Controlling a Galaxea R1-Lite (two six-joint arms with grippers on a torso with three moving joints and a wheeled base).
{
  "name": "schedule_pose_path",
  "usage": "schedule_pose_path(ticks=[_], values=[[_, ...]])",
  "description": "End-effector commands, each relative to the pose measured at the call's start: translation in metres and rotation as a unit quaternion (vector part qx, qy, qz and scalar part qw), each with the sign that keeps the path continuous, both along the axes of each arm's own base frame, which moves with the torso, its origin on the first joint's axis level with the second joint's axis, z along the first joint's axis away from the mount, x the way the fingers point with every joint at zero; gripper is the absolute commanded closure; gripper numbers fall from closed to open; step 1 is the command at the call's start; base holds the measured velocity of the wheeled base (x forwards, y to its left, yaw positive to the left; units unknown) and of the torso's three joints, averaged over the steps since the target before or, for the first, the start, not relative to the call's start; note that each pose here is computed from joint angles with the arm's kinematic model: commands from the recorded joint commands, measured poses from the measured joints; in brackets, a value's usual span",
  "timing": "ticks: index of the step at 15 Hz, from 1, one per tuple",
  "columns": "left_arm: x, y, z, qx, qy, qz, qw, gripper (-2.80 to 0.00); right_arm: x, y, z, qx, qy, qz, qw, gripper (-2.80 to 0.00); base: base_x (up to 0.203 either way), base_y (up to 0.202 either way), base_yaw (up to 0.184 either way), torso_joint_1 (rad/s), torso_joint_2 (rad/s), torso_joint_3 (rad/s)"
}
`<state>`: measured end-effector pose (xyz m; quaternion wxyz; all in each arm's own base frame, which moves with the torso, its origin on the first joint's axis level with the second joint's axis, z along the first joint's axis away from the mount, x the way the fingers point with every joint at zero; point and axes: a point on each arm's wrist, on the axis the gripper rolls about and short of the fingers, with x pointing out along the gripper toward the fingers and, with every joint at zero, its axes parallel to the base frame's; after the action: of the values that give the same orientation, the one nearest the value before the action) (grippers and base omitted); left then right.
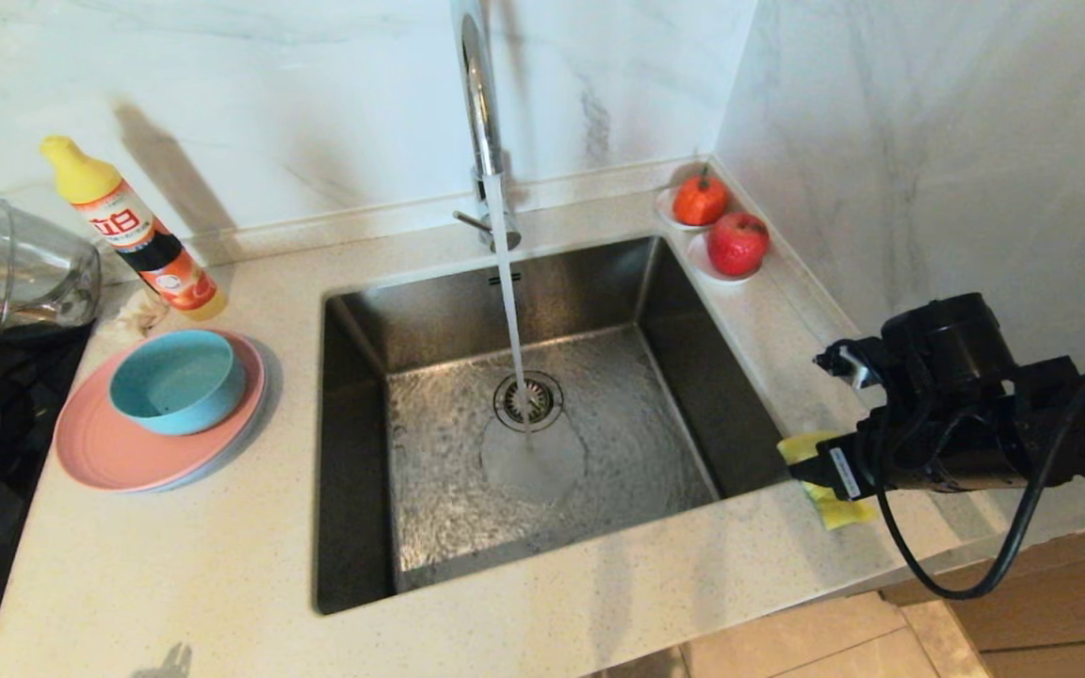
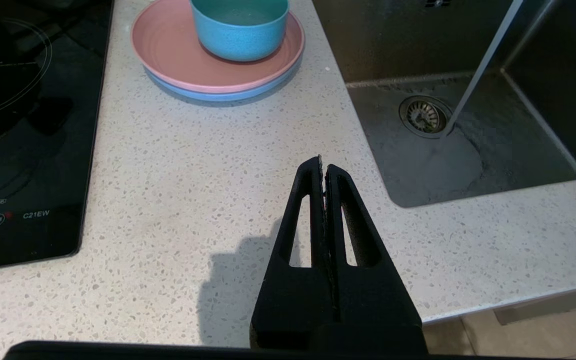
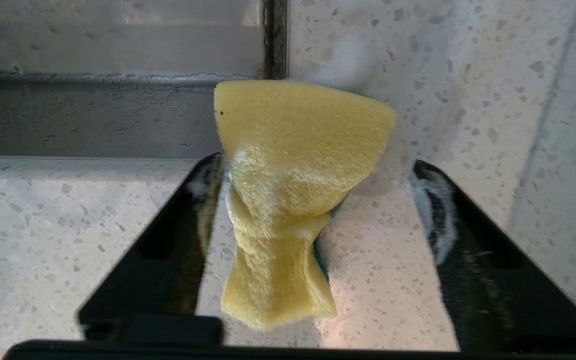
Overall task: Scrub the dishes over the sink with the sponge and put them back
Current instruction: Pick up a bowl and the sponge
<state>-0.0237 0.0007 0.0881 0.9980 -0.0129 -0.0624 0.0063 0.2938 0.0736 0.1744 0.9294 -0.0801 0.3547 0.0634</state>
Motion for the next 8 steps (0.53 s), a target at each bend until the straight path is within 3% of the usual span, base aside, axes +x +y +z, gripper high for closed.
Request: schedule_pose_path(ticks=[1,8], values=[[0.003,0.000,-0.011,0.000,0.020,0.000,0.9998,0.00,-0.002,-0.001,0.003,0.000,-0.005,-0.002,1.000,-2.80,0.000,0.000,0.000,0.000,0.00,0.000],[0.003,0.000,-0.011,-0.001,0.020,0.000,0.9998,0.00,-0.017,-0.006,0.008,-0.003,-0.004,-0.003,1.000,-2.80,0.000,0.000,0.000,0.000,0.00,0.000]])
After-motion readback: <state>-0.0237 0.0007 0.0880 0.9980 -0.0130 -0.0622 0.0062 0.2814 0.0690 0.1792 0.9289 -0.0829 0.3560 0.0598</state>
